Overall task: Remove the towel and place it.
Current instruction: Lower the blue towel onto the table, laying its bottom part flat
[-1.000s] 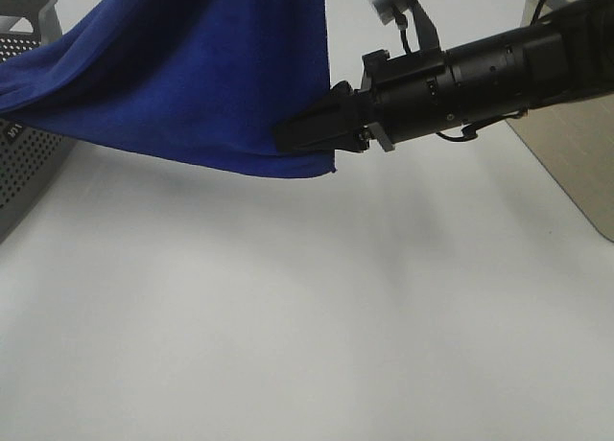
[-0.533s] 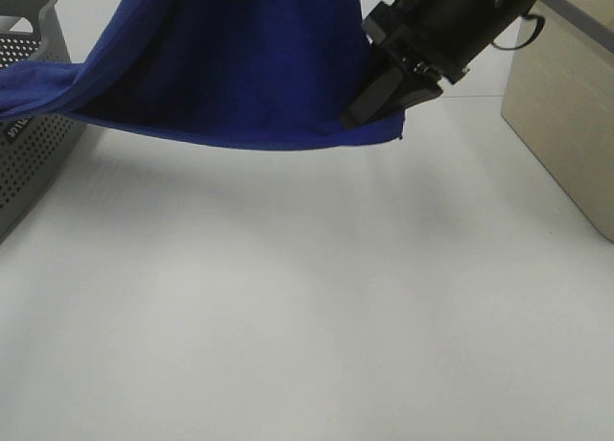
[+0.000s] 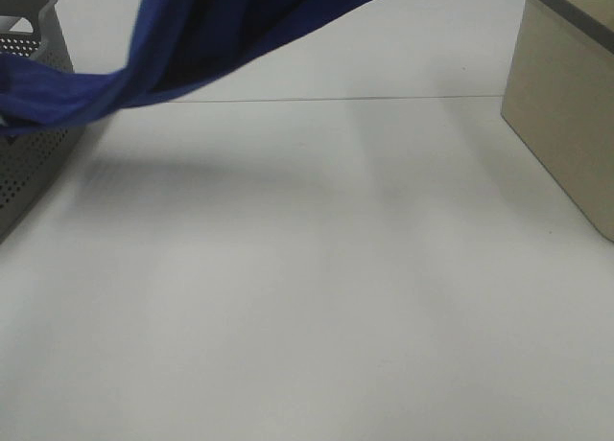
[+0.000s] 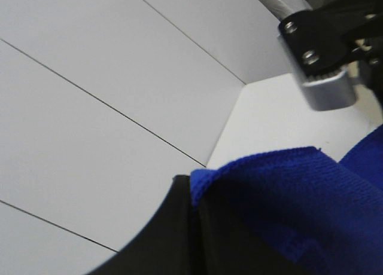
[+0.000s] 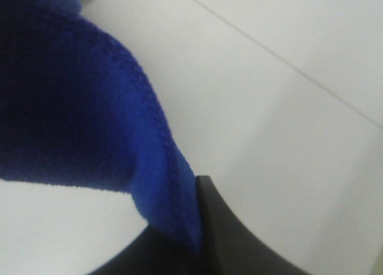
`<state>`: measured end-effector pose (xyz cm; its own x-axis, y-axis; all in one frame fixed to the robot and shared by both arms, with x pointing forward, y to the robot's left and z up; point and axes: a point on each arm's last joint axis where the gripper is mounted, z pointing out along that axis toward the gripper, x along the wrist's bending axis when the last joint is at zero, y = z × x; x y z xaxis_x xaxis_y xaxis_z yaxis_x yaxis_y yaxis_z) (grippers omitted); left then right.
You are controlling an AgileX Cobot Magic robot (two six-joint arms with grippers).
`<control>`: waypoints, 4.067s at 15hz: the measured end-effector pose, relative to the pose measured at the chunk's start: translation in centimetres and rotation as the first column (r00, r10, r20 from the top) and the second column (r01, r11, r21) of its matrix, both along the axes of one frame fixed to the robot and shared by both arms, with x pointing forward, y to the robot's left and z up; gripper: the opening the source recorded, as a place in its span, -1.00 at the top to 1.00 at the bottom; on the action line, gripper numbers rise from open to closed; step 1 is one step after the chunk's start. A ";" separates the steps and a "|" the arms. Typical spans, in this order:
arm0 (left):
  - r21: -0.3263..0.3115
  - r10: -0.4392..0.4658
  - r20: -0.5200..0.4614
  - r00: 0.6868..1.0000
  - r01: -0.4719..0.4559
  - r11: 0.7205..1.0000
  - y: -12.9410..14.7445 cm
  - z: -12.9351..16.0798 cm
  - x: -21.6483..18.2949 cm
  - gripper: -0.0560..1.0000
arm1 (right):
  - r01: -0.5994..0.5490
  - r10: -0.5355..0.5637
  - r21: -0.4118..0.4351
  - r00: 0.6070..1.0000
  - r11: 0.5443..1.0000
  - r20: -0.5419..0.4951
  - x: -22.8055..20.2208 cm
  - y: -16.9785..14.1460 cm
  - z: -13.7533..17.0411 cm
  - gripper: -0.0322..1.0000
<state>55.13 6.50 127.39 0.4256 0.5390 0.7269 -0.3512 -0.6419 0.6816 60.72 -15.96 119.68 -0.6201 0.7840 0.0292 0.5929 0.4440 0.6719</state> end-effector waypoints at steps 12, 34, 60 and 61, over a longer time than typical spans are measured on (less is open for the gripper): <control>-0.246 0.082 0.329 0.941 0.002 0.969 2.1 -1.6 7.8 0.89 | 0.106 -0.120 0.058 0.801 0.993 0.587 2.9 -0.9 6.0 0.91; -0.380 0.275 0.614 0.740 -0.027 0.924 8.2 -7.2 20.7 0.89 | 0.132 -0.250 0.218 0.336 0.967 0.908 12.2 0.0 2.9 0.91; -0.265 0.350 -0.145 0.925 -0.377 0.887 8.6 -4.2 16.7 0.89 | 0.103 -0.106 0.038 0.813 0.994 0.573 6.8 -0.6 3.8 0.91; -0.247 0.347 -0.185 0.919 -0.385 0.889 8.6 -4.0 16.1 0.89 | 0.099 -0.101 0.034 0.824 0.995 0.558 6.1 -0.7 4.3 0.91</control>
